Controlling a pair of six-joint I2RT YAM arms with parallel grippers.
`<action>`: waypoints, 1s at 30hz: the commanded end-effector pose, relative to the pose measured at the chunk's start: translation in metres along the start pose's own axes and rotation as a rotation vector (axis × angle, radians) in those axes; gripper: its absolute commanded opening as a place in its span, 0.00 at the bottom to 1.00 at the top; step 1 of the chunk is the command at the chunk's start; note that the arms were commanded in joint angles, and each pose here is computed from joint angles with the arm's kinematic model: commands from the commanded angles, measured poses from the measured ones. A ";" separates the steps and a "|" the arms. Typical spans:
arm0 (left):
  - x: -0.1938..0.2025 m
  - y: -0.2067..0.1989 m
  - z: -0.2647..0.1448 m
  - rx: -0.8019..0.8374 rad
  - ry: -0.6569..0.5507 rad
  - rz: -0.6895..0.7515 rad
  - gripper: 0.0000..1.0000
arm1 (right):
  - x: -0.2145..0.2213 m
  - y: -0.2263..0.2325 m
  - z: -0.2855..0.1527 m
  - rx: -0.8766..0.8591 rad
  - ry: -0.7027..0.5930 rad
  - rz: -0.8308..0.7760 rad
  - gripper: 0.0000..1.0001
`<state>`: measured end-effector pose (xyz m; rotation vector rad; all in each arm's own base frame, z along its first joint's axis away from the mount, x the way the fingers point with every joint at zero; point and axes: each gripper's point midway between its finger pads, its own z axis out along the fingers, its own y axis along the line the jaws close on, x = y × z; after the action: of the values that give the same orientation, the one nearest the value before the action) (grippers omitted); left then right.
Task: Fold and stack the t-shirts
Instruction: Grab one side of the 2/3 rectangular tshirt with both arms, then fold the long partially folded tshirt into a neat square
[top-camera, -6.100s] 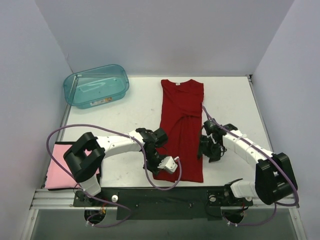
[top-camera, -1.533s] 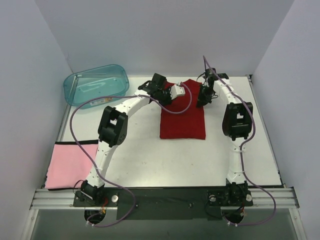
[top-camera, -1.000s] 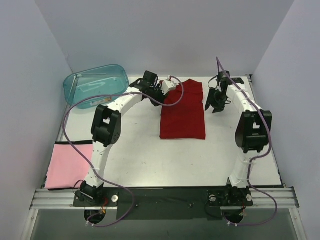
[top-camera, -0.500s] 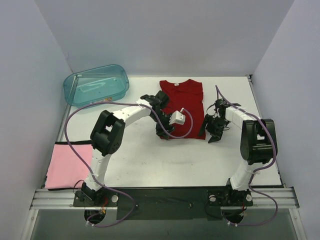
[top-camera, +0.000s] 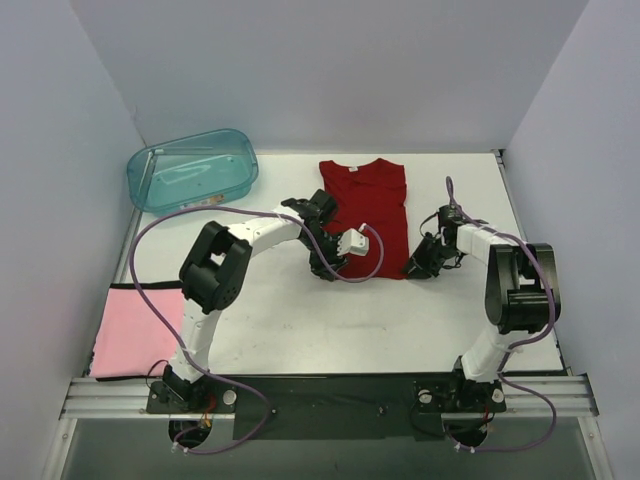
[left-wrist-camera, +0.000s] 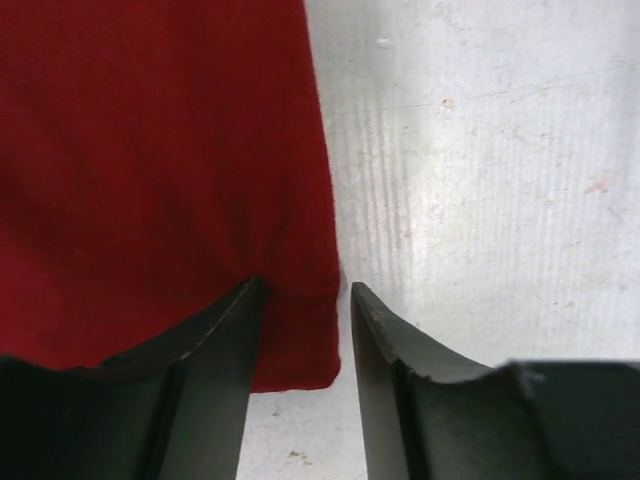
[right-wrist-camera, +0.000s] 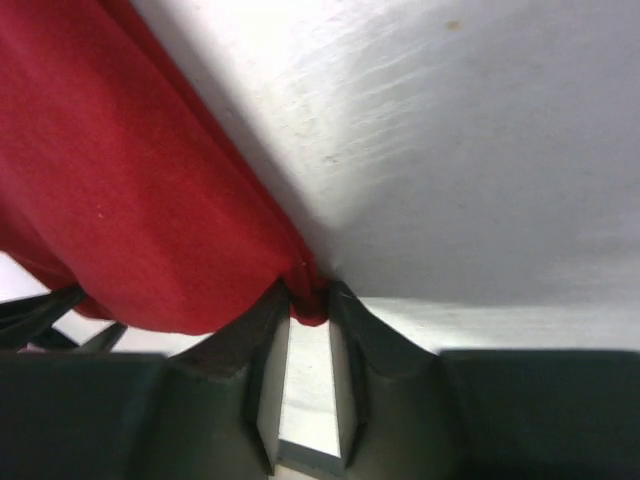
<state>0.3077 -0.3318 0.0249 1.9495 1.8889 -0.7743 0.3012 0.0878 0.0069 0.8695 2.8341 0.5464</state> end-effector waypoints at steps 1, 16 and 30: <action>0.011 0.002 -0.005 -0.038 0.066 -0.010 0.42 | 0.006 -0.016 0.021 0.039 0.026 0.028 0.12; 0.013 -0.092 -0.069 0.116 0.118 -0.083 0.00 | 0.095 -0.038 -0.054 0.081 0.106 -0.206 0.00; 0.030 -0.251 -0.174 0.316 0.158 0.004 0.00 | 0.226 -0.015 -0.164 -0.009 0.211 -0.409 0.00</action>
<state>0.1404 -0.2367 0.1507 2.1912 1.8246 -0.8876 0.0901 0.1624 0.1221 0.1038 3.0022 0.6875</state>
